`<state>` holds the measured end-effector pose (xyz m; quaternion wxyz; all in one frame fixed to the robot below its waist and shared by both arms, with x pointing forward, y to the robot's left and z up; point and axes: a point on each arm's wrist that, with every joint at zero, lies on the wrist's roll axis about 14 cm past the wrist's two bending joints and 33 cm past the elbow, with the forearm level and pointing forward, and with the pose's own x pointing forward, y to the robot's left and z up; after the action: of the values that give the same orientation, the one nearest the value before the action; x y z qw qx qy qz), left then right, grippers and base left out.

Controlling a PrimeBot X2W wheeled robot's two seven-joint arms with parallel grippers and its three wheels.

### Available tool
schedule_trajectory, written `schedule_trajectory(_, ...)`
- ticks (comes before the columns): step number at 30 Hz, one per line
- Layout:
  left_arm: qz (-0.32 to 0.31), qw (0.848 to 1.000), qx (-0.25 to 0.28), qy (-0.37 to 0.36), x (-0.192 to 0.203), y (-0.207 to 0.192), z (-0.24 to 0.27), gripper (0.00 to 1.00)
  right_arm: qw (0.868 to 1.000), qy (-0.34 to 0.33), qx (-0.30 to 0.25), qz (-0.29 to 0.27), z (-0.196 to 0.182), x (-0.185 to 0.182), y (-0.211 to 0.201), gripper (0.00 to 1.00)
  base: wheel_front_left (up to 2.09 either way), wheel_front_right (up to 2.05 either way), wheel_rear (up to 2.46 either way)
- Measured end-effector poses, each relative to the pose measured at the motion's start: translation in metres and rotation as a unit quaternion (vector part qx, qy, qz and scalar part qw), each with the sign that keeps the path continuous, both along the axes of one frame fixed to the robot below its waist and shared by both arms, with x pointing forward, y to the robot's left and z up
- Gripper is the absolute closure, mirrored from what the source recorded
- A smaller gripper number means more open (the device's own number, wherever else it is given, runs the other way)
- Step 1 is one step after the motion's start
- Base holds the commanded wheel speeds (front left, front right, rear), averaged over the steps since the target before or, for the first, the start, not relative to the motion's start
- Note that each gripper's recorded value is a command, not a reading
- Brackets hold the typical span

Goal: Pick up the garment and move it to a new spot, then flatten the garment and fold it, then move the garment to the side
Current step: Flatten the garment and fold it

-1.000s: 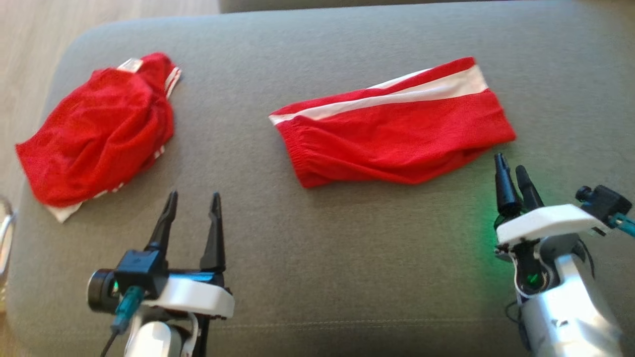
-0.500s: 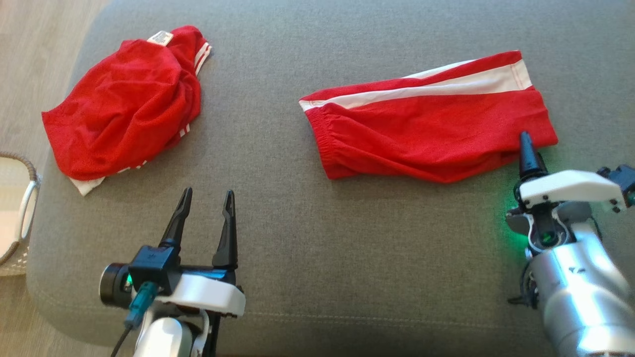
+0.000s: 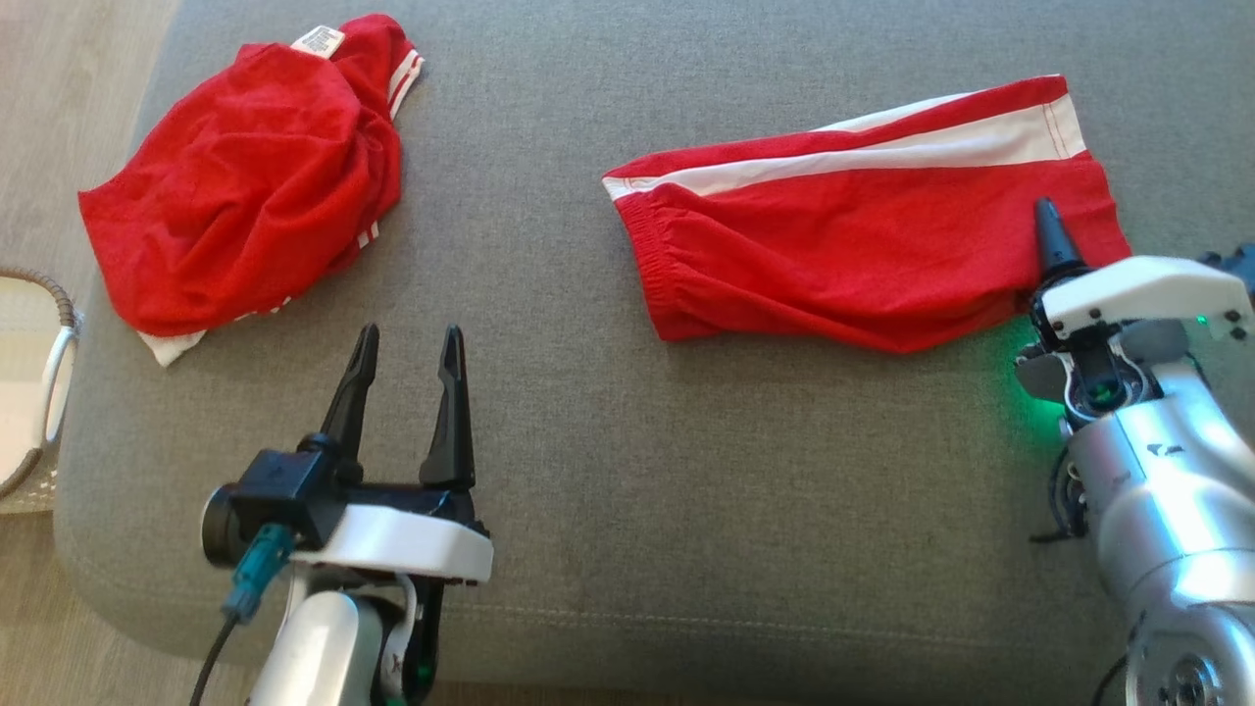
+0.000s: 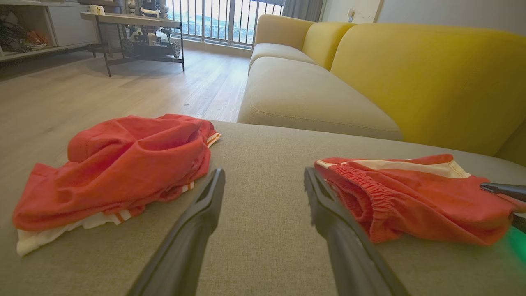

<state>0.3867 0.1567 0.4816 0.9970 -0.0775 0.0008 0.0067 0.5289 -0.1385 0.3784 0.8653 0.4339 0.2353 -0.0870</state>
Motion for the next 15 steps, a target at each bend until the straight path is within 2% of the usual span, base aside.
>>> schedule_trajectory(2,-0.001,1.0,0.0,-0.002,0.001,0.0,0.001,0.0,1.0,0.003,0.001,0.01,0.001,0.002,0.003,0.0,0.0,0.0,0.0)
schedule_trajectory(3,-0.001,1.0,0.0,-0.001,0.001,-0.001,0.0,0.0,1.0,0.0,0.001,0.014,0.003,0.005,0.005,0.78,0.0,0.0,0.0)
schedule_trajectory(4,0.0,1.0,-0.003,0.002,0.001,0.0,-0.002,0.0,1.0,-0.004,0.0,0.016,0.005,0.007,0.006,1.0,0.0,0.0,0.0)
schedule_trajectory(6,0.007,1.0,-0.026,0.007,0.0,0.001,-0.003,0.0,1.0,-0.014,-0.001,0.017,0.012,0.009,0.008,1.0,0.0,0.0,0.0)
schedule_trajectory(10,-0.001,1.0,-0.028,0.003,-0.001,-0.005,0.0,0.0,1.0,-0.024,0.008,0.006,0.019,0.006,0.01,1.0,0.0,0.0,0.0)
schedule_trajectory(15,-0.014,1.0,-0.024,-0.011,-0.002,-0.013,0.009,0.0,0.998,-0.038,0.012,-0.043,0.02,-0.01,-0.007,1.0,0.0,0.0,0.0)
